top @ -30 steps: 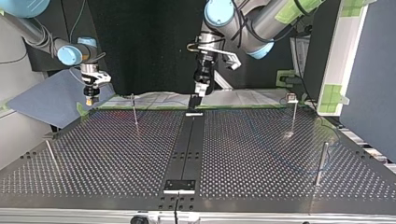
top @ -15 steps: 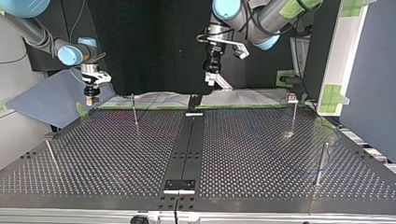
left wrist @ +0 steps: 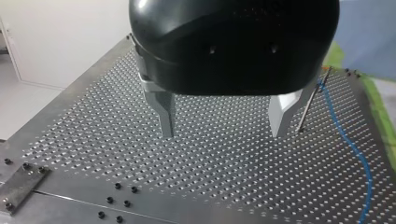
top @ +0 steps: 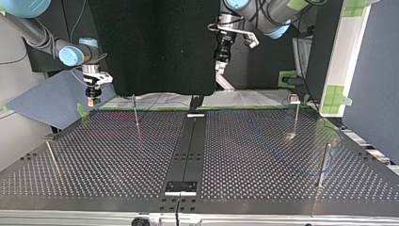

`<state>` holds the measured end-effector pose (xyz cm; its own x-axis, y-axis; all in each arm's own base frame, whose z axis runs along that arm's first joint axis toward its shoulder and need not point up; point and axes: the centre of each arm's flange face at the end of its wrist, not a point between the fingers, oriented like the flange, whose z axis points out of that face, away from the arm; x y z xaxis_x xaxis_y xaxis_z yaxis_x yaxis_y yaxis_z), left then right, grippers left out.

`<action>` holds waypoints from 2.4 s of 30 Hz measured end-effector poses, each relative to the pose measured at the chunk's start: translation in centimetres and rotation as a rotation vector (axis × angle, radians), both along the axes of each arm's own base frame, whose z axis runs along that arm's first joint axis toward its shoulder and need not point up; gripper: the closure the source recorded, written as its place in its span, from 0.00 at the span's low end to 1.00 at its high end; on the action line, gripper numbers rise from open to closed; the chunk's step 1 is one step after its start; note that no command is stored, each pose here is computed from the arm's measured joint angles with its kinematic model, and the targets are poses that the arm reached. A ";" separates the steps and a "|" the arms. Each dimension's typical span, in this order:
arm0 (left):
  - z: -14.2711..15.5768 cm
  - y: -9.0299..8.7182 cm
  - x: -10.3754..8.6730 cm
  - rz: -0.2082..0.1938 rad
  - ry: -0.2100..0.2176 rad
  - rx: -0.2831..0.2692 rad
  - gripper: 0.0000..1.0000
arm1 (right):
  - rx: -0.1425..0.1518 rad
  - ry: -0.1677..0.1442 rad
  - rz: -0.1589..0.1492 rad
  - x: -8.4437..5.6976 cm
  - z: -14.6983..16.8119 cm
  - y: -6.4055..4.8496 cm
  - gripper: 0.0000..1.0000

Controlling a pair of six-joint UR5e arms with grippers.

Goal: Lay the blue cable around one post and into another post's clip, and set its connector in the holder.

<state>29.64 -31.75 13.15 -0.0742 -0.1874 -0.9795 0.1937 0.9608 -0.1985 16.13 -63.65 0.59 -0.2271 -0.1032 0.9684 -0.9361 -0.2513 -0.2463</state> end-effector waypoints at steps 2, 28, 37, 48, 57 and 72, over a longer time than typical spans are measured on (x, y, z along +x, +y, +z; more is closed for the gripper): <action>-0.4 0.4 -0.5 -0.002 0.008 -0.001 0.00 | 0.000 0.000 0.001 0.1 0.0 0.0 1.00; -4.1 4.6 -7.2 -0.035 0.037 -0.103 0.00 | -0.009 0.003 0.011 0.7 0.1 0.0 1.00; -2.8 3.5 -5.3 -0.037 -0.052 -0.152 0.00 | -0.027 0.029 0.010 0.7 0.7 -0.6 1.00; -2.8 3.5 -5.0 -0.033 -0.044 -0.131 0.00 | -0.038 0.051 0.029 1.4 3.4 -1.0 1.00; -2.8 3.5 -5.1 -0.035 -0.041 -0.129 0.00 | -0.053 0.066 0.061 3.6 7.8 -0.4 1.00; -2.9 3.5 -5.2 -0.046 -0.032 -0.124 0.00 | -0.084 0.085 0.095 7.2 15.1 1.4 1.00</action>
